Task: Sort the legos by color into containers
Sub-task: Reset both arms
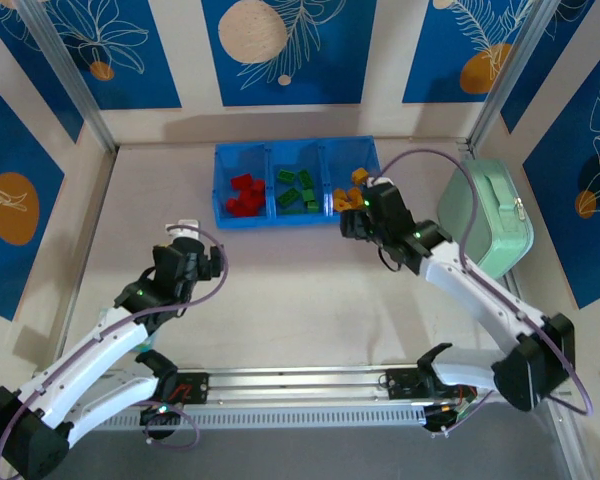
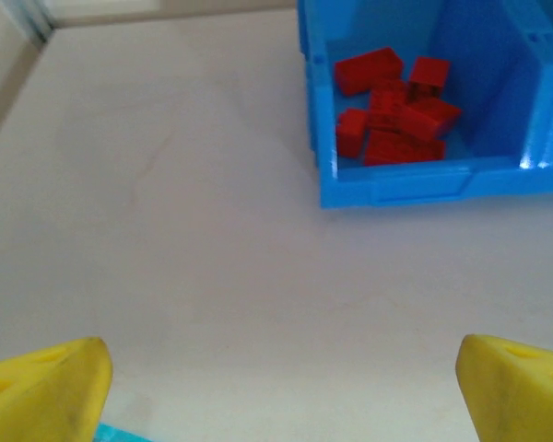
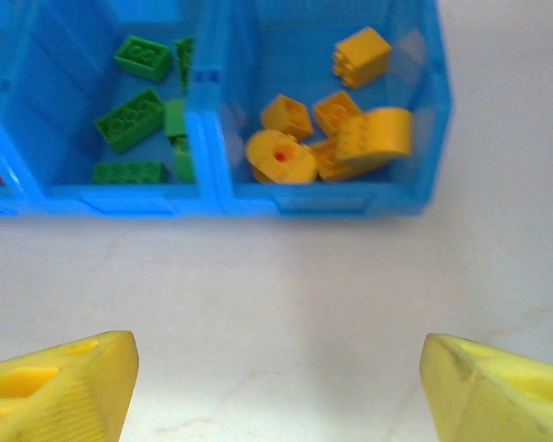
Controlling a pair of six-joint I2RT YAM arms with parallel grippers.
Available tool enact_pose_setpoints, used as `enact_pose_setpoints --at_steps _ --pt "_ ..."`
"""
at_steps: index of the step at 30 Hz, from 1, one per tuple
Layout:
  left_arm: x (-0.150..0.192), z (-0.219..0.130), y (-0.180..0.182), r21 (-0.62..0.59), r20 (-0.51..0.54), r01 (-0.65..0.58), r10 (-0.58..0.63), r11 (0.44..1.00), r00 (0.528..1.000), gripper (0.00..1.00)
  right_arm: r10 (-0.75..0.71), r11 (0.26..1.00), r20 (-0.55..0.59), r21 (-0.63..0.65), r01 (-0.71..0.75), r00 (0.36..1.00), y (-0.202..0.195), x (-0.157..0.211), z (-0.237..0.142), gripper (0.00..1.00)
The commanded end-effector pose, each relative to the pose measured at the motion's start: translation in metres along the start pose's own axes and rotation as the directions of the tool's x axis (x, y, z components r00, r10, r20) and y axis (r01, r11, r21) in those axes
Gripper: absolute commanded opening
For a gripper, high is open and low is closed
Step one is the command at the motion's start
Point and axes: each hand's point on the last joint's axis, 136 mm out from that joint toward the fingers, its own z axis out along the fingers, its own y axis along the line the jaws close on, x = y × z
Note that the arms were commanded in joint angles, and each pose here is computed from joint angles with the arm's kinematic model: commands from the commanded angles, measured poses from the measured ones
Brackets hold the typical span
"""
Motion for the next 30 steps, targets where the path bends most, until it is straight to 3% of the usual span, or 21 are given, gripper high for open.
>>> enact_pose_setpoints --at_steps 1,5,10,11,13,21,30 --pt "-0.005 0.003 0.021 -0.122 0.058 -0.055 0.063 0.991 0.996 0.97 0.013 0.995 0.024 0.102 -0.016 1.000 -0.029 0.020 -0.002 0.80" --pt "-0.002 0.004 0.031 -0.179 0.088 -0.069 0.085 0.981 0.992 1.00 -0.037 0.983 -0.011 0.179 0.038 0.999 -0.054 0.058 -0.002 0.80" --pt "0.005 0.004 0.046 -0.261 0.094 -0.075 0.103 0.962 0.990 1.00 -0.108 0.965 0.117 0.250 0.076 0.987 -0.072 0.070 -0.015 0.81" --pt "0.007 0.004 0.048 -0.275 0.093 -0.077 0.107 0.958 0.990 1.00 -0.105 0.965 0.140 0.252 0.067 0.984 -0.075 0.071 -0.017 0.83" --pt "0.009 0.004 0.051 -0.296 0.088 -0.089 0.120 0.951 0.989 1.00 -0.101 0.970 0.194 0.237 0.053 0.976 -0.078 0.071 -0.022 1.00" --pt "0.025 0.006 0.059 -0.332 0.096 -0.082 0.120 0.940 0.988 1.00 -0.077 0.978 0.263 0.207 0.022 0.962 -0.089 0.087 -0.033 0.99" --pt "0.025 -0.009 0.082 -0.404 0.242 0.018 0.088 0.915 0.966 1.00 -0.108 0.968 0.284 0.249 0.036 0.953 -0.099 0.101 -0.014 0.99"
